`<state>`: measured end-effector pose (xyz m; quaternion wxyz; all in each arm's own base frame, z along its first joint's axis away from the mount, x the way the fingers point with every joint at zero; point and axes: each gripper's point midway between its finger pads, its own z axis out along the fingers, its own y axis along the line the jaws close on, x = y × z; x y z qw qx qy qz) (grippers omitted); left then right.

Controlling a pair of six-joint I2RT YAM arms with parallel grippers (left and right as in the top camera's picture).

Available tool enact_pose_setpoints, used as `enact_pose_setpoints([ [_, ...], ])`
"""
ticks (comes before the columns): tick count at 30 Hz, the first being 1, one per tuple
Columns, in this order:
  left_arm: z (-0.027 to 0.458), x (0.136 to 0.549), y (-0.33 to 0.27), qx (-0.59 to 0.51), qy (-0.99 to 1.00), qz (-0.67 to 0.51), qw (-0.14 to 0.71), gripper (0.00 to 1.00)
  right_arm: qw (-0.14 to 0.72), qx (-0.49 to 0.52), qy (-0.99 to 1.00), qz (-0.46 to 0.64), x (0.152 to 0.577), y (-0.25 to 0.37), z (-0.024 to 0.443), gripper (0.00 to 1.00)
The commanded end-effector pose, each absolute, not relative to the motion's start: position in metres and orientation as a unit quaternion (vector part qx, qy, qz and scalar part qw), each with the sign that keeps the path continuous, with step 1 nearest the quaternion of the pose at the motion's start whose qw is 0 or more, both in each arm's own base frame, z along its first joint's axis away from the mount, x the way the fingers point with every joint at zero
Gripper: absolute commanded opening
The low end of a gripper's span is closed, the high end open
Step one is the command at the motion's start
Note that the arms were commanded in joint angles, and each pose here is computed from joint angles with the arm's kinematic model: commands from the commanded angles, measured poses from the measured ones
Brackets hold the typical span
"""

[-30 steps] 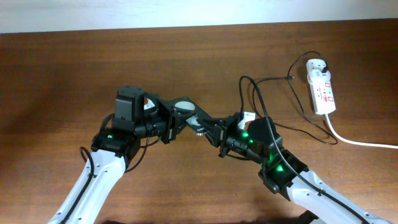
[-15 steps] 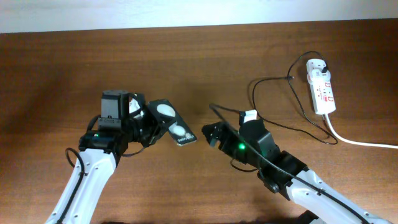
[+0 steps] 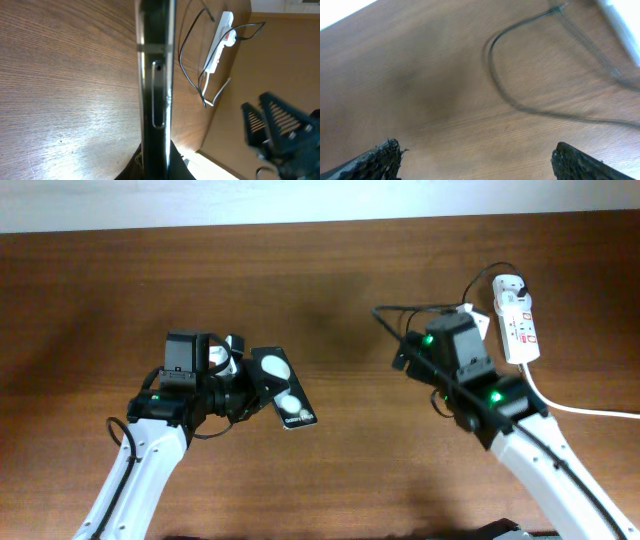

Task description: Plug charger to phone and switch on socket

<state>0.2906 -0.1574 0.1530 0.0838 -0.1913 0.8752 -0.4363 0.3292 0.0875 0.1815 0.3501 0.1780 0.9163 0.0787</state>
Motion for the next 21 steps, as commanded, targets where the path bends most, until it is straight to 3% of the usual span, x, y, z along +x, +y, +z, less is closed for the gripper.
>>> enact_pose_setpoints([
  [1, 0.157, 0.292, -0.159, -0.178, 0.874, -0.443, 0.089, 0.0, 0.321, 0.194, 0.927, 0.021, 0.362, 0.055, 0.173, 0.99],
  [6, 0.157, 0.292, -0.158, -0.18, 0.875, -0.441, 0.09, 0.0, 0.242, 0.198, 0.949, -0.035, 0.45, 0.036, 0.11, 0.99],
  [9, 0.157, 0.292, -0.158, -0.18, 0.875, -0.441, 0.09, 0.0, 0.253, 0.202, 0.946, -0.031, 0.502, 0.041, 0.061, 0.99],
  [14, 0.157, 0.292, -0.158, -0.18, 0.875, -0.441, 0.091, 0.0, 0.264, 0.208, 0.942, -0.025, 0.52, 0.045, 0.028, 0.62],
  [15, 0.157, 0.292, -0.158, -0.18, 0.875, -0.441, 0.091, 0.0, 0.26, 0.208, 0.943, -0.027, 0.519, 0.045, 0.022, 0.48],
  [19, 0.157, 0.292, -0.158, -0.18, 0.875, -0.441, 0.09, 0.0, 0.231, 0.198, 0.953, 0.003, 0.513, 0.057, 0.008, 0.34],
  [21, 0.156, 0.291, -0.158, -0.181, 0.875, -0.44, 0.088, 0.0, 0.207, 0.189, 0.96, 0.008, 0.503, 0.061, 0.003, 0.16],
])
